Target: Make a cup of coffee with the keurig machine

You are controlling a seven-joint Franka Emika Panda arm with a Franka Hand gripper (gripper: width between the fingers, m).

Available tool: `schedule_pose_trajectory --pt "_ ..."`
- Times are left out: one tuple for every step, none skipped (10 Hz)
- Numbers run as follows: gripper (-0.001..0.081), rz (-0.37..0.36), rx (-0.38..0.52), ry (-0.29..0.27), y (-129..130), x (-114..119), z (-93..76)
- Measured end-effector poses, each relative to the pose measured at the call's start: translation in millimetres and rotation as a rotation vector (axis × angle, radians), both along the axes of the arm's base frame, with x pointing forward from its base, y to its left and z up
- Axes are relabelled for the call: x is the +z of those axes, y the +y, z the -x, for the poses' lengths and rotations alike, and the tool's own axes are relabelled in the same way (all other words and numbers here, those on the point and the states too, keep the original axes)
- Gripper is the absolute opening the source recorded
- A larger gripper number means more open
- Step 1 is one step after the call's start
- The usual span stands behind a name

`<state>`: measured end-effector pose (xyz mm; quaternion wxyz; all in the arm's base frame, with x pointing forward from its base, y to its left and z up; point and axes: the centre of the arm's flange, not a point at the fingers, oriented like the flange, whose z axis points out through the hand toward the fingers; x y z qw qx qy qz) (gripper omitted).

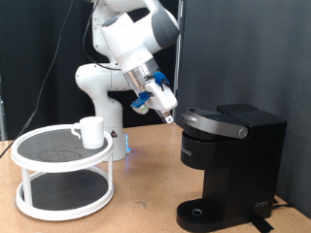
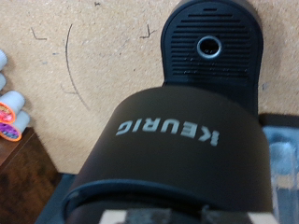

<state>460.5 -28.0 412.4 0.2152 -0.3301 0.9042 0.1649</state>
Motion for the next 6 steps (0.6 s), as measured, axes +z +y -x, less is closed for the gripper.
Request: schedule_pose_trajectory --pt "0.0000 -0.032 -0.020 -0.009 0.4 4.9 -0.7" --pt "0.0000 -0.065 -0.040 -0.019 2.1 12.4 -3.7" --pt "0.0000 -0.089 -0.057 -0.026 5.2 20.4 -7.6" --pt "0.0000 -0.097 -0.066 -0.029 10.0 27.3 -11.0" --pt "0.0000 -0.100 -0.070 -0.029 16.1 32.3 -13.5" --pt "0.0000 -0.097 -0.067 -0.028 21.6 35.0 -14.9"
